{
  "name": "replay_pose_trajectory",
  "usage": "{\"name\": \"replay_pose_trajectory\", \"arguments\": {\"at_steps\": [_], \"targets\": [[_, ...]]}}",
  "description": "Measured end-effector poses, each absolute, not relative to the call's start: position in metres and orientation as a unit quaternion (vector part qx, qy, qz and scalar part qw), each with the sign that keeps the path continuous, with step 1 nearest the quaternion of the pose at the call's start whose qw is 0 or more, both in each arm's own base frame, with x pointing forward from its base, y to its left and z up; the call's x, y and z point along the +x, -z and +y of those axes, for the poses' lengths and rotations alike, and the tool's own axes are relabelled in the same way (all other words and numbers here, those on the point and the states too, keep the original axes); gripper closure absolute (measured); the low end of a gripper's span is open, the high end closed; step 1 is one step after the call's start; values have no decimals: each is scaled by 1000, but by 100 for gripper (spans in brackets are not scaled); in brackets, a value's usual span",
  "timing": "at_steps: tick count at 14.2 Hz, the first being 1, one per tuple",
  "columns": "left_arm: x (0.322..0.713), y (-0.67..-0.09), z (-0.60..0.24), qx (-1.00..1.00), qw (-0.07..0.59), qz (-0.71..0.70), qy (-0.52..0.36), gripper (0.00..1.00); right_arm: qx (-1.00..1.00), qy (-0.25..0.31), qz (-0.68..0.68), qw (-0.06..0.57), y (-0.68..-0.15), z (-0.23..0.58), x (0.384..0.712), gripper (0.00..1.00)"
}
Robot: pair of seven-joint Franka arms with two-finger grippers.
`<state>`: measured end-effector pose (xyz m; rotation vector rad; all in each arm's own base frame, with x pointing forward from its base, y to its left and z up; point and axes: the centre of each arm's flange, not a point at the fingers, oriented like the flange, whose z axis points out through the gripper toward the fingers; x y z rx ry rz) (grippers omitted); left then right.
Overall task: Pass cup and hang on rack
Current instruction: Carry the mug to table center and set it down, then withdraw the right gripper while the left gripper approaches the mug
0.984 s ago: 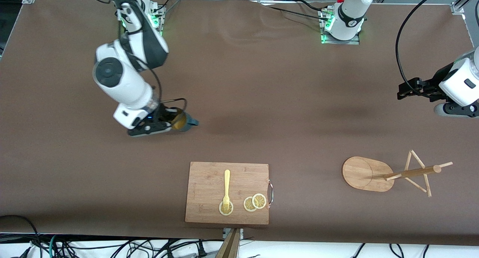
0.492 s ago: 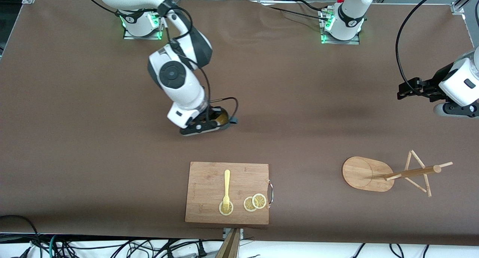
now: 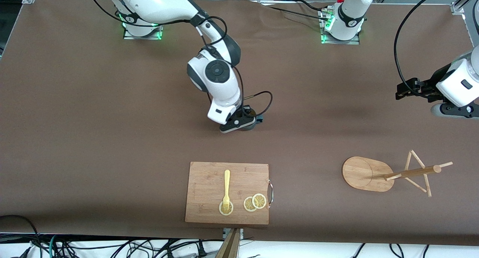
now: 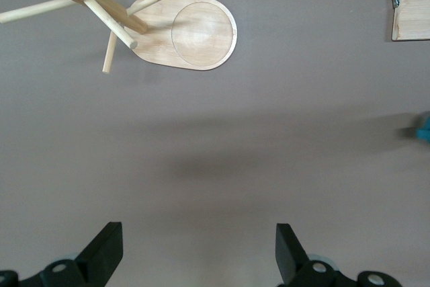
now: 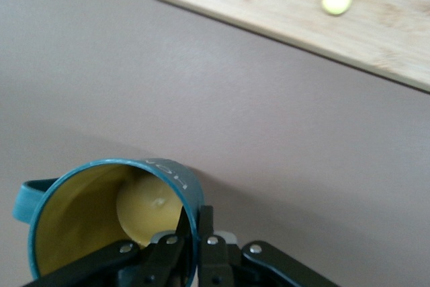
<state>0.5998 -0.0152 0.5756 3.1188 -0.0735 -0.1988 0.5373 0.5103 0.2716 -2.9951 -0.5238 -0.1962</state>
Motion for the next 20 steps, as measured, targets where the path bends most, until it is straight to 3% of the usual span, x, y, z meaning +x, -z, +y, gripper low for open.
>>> {"name": "replay_pose_trajectory", "arguments": {"at_steps": [6, 7, 12, 16, 20], "targets": [[598, -574, -15, 997, 8, -24, 73, 0, -983, 84, -155, 43, -237, 526, 526, 95], [597, -573, -15, 997, 8, -28, 77, 0, -984, 86, -151, 45, -238, 527, 527, 90], [593, -558, -26, 986, 18, -132, 103, 0, -984, 91, -145, 42, -264, 527, 534, 41], [587, -531, -57, 943, 58, -302, 128, 0, -989, 73, -125, 3, -353, 500, 543, 2], [574, -484, -78, 880, 171, -422, 137, 0, -993, 41, -102, -40, -443, 425, 559, 0]]}}
